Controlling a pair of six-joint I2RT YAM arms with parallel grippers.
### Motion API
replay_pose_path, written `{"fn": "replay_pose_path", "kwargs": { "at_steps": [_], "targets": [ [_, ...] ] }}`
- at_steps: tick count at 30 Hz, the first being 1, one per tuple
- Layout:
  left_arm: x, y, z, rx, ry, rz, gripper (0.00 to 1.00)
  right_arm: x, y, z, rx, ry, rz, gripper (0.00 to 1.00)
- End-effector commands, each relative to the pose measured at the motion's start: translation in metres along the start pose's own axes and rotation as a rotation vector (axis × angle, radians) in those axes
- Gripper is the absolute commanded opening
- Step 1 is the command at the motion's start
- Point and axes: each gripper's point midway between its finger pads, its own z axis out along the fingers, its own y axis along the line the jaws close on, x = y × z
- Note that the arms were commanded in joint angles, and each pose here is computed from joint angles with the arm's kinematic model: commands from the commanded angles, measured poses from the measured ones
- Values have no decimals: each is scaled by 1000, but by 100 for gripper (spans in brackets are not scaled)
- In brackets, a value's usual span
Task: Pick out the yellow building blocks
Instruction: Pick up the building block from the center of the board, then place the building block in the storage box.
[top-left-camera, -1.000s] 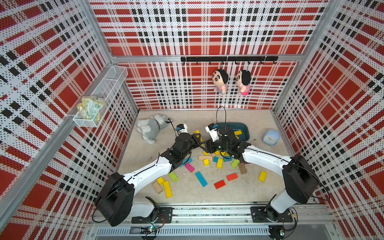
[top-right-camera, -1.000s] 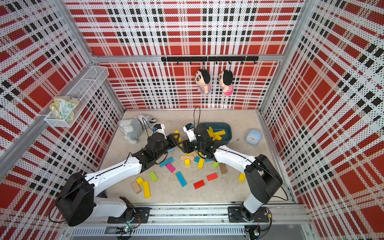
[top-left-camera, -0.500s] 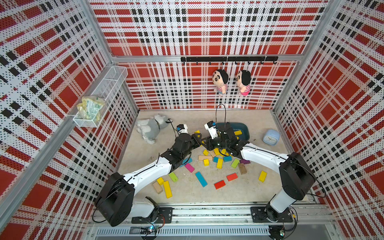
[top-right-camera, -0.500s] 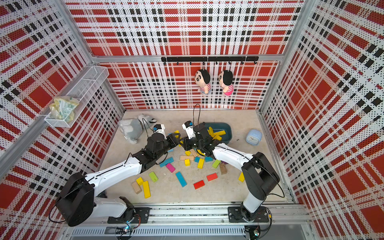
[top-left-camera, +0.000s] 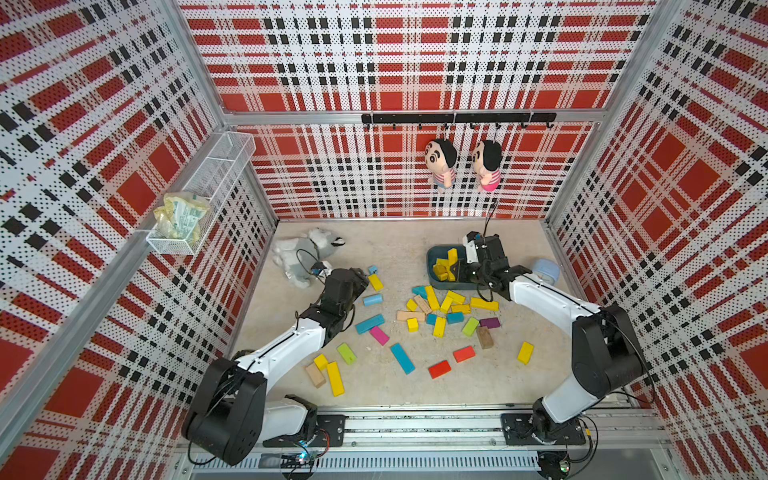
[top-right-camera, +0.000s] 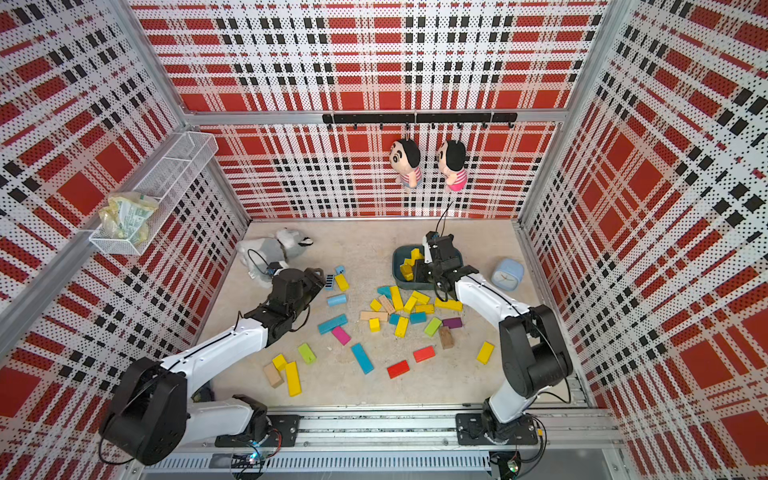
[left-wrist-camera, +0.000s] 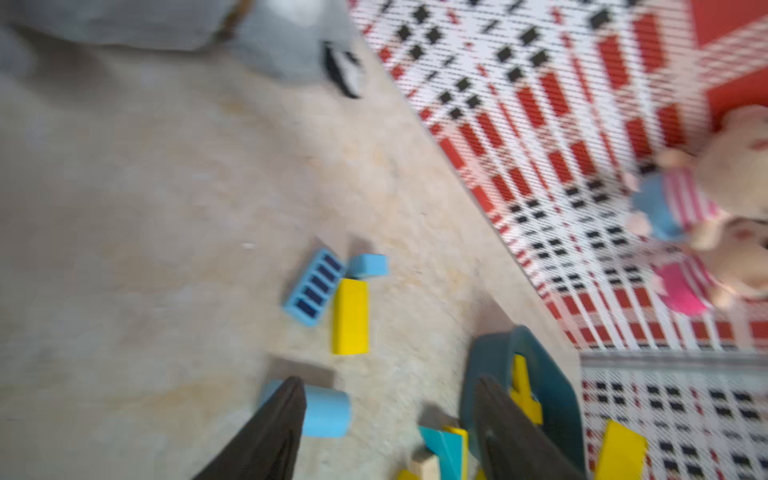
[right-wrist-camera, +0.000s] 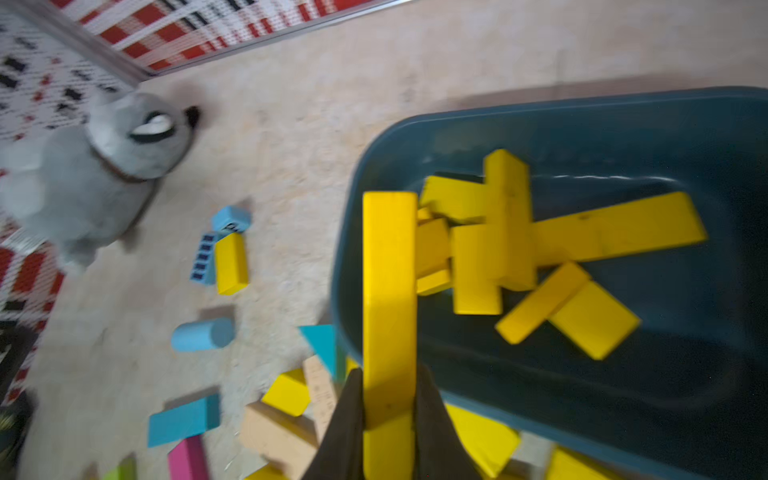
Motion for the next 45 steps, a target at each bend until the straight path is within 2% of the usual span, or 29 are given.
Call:
{"fn": "replay_pose_path", "kwargs": {
  "at_steps": [1,4,9,18,21,25,31,37,45],
  "targets": [
    [12,39,6,-105,82,-5,66,3,-29,6,112,73,-14,12],
    [1,30,11,-95,60,52,66,-8,-33,14,136,72,-37,13],
    [4,8,33,-98,108,164,66,-7,-49,31,215,127,-16,19],
    [54,-31,68,-82,226,217,64,5,-68,31,304,161,7,29],
    [71,-36,76,-110,262,206,59,1,-72,28,327,160,-10,35],
    [85,-35,87,-164,287,201,56,-13,-70,13,346,130,-34,38],
    [91,-32,99,-270,273,253,59,-29,-58,-24,317,15,-19,42],
    [90,-24,111,-388,251,293,59,-14,-54,-48,277,-32,43,44],
    [85,-12,117,-521,207,366,63,-2,-59,-60,296,-35,51,45]
  ]
}}
